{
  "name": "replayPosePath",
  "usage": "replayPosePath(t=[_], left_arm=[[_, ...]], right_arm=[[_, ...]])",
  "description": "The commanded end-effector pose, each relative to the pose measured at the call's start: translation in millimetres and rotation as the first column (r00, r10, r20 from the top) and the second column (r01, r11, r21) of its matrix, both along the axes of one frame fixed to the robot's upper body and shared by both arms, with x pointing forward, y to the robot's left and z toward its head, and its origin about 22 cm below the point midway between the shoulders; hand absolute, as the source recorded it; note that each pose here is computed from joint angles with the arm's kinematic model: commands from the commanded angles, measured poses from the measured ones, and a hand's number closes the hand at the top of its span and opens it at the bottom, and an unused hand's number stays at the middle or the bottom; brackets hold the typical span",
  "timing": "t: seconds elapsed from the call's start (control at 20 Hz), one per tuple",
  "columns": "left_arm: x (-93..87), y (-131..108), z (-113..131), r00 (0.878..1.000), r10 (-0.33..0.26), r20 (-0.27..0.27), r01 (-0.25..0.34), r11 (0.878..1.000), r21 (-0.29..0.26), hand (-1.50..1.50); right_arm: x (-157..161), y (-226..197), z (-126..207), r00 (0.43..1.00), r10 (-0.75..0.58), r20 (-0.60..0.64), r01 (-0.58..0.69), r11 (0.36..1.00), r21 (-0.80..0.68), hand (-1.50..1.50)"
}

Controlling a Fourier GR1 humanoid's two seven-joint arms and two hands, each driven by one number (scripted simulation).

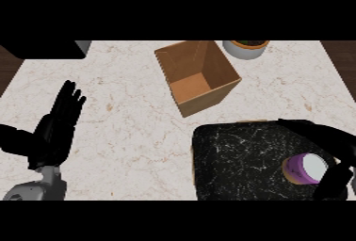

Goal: Pick the can from the tray and place it in the cardboard box

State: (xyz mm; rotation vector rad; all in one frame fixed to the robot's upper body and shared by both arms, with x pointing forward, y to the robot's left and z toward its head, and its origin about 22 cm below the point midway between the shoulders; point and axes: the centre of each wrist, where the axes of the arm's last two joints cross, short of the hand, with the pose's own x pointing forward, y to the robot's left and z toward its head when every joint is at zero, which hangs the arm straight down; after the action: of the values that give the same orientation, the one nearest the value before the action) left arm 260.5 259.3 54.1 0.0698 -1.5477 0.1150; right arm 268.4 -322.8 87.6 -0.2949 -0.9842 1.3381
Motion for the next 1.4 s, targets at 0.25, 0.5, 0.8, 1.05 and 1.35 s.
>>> replayPosePath(t=[0.25,0.5,0.8,1.05,1.35], left_arm=[[11.0,-9,4,1.0,-0.008,-0.006,0.008,1.0,0.007,0.0],[-3.1,4,-6,1.0,0.014,-0.013,-0.014,1.0,0.007,0.0],[18.9,-7,16,1.0,-0.013,-0.006,0.013,1.0,-0.012,0.0],[0.5,4,14,1.0,-0.003,-0.005,0.003,1.0,0.007,0.0],[-10.7,-5,3,1.0,-0.004,-0.005,0.004,1.0,0.009,0.0]], right_arm=[[-4,-1,-16,1.0,-0.006,-0.02,0.005,1.0,-0.008,-1.5],[-15,12,-43,0.999,0.033,-0.001,-0.033,0.999,-0.006,-1.5],[4,-4,-33,0.998,0.061,0.014,-0.061,0.998,-0.022,1.5],[-17,3,-36,0.986,0.136,0.095,-0.131,0.99,-0.054,1.5],[-11,4,-28,0.971,0.15,0.188,-0.142,0.988,-0.055,1.5]])
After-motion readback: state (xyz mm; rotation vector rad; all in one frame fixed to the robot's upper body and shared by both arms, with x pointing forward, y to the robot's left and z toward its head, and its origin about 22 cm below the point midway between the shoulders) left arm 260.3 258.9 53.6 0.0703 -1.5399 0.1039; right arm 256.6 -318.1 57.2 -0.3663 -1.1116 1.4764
